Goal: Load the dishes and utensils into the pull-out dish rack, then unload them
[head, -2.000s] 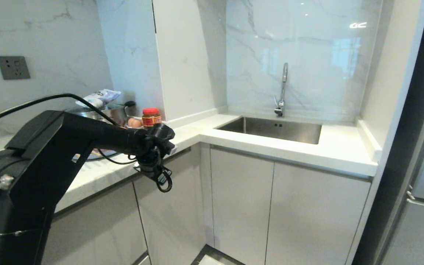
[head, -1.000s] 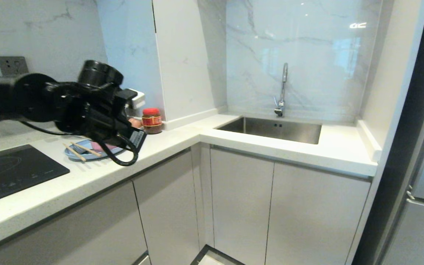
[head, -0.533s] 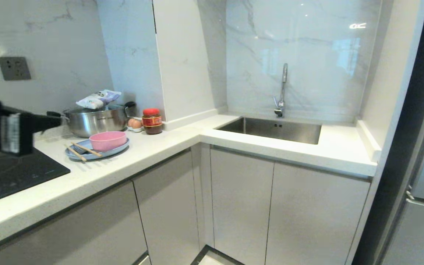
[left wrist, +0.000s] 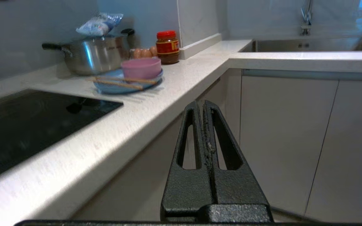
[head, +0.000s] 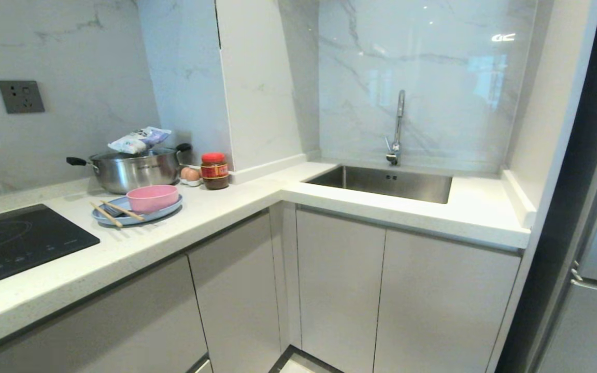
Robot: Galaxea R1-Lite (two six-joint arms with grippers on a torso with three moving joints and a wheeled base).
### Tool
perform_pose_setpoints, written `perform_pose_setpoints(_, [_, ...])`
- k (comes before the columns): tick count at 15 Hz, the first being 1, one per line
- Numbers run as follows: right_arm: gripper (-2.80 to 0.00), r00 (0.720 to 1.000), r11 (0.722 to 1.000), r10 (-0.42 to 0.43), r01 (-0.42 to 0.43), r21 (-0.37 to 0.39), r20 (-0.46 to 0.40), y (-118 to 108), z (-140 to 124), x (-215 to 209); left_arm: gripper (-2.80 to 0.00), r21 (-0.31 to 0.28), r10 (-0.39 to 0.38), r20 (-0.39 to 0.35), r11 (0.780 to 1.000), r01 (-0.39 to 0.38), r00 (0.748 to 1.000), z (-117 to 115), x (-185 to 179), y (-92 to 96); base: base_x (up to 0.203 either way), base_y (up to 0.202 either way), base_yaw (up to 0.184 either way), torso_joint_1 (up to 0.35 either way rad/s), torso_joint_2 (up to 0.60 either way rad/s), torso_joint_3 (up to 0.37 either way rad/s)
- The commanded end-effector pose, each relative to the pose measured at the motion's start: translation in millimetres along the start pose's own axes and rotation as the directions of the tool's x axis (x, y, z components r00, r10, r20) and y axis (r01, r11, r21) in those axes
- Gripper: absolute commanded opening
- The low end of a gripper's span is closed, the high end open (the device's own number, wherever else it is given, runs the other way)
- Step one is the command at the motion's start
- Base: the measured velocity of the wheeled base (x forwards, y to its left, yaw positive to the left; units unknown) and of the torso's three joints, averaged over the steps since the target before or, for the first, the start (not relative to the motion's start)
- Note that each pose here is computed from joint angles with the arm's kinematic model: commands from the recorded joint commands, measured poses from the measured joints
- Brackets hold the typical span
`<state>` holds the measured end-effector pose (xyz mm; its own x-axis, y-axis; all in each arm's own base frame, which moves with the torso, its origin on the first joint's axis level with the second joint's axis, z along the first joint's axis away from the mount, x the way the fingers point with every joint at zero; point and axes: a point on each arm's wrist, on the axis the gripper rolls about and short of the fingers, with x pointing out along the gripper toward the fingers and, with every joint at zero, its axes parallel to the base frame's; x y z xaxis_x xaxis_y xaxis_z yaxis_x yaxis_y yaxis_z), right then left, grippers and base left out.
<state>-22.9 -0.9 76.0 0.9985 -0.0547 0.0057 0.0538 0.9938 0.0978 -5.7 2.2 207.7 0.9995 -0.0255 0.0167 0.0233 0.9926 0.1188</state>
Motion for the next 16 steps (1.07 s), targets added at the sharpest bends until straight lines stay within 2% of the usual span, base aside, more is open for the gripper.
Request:
perform_pose_setpoints(1, [-2.8,1.0,1.0,0.0,0.0,0.001,0.005,0.0,0.0,-0.3,-2.8,-0.065,0.051,0.066,0.997,-0.047,0.997,-30.7,-24.8,-4.6,0.0,0.0,0.0,0.0,0.0,0.0])
perform_pose_setpoints(4, [-2.8,1.0,1.0,0.0,0.0,0.001,0.005,0.0,0.0,-0.3,-2.8,-0.067,0.028,0.089,0.997,-0.022,0.996,-56.3,-44.7,-10.0,0.0,0.0,0.0,0.0,0.0,0.0])
perform_pose_setpoints(7, [-2.8,1.0,1.0,0.0,0.0,0.001,0.005,0.0,0.0,-0.3,-2.8,-0.068,0.011,0.074,0.998,-0.006,0.997,-94.5,-33.3,-15.1,0.0,0.0,0.0,0.0,0.0,0.0])
perform_pose_setpoints(8, [-2.8,1.0,1.0,0.0,0.0,0.001,0.005,0.0,0.0,-0.3,-2.8,-0.06,0.013,0.1,0.998,-0.007,0.995,-105.1,-26.0,-16.2,0.0,0.0,0.0,0.0,0.0,0.0])
perform_pose_setpoints(9, [-2.8,1.0,1.0,0.0,0.0,0.001,0.005,0.0,0.0,-0.3,-2.8,-0.041,0.02,0.17,0.999,-0.014,0.985,-106.8,-22.7,-16.3,0.0,0.0,0.0,0.0,0.0,0.0])
perform_pose_setpoints(10, [-2.8,1.0,1.0,0.0,0.0,0.001,0.005,0.0,0.0,-0.3,-2.8,-0.03,0.026,0.207,0.999,-0.02,0.978,-105.7,-22.3,-16.2,0.0,0.0,0.0,0.0,0.0,0.0])
perform_pose_setpoints(11, [-2.8,1.0,1.0,0.0,0.0,0.001,0.005,0.0,0.0,-0.3,-2.8,-0.023,0.024,0.177,1.0,-0.02,0.984,-109.5,-21.3,-16.6,0.0,0.0,0.0,0.0,0.0,0.0])
perform_pose_setpoints(12, [-2.8,1.0,1.0,0.0,0.0,0.001,0.005,0.0,0.0,-0.3,-2.8,-0.019,0.011,0.069,1.0,-0.01,0.998,-121.0,-19.7,-17.9,0.0,0.0,0.0,0.0,0.0,0.0])
perform_pose_setpoints(13, [-2.8,1.0,1.0,0.0,0.0,0.001,0.005,0.0,0.0,-0.3,-2.8,-0.016,-0.006,-0.029,1.0,0.006,1.0,-131.1,-19.5,-19.2,0.0,0.0,0.0,0.0,0.0,0.0])
perform_pose_setpoints(14, [-2.8,1.0,1.0,0.0,0.0,0.001,0.005,0.0,0.0,-0.3,-2.8,-0.013,-0.016,-0.05,1.0,0.015,0.999,-133.7,-19.4,-19.7,0.0,0.0,0.0,0.0,0.0,0.0])
perform_pose_setpoints(16, [-2.8,1.0,1.0,0.0,0.0,0.001,0.004,-0.1,-0.3,-0.2,-2.8,-0.007,-0.02,-0.031,1.0,0.02,0.999,-132.2,-19.2,-19.7,0.0,0.0,0.0,0.0,0.0,0.0])
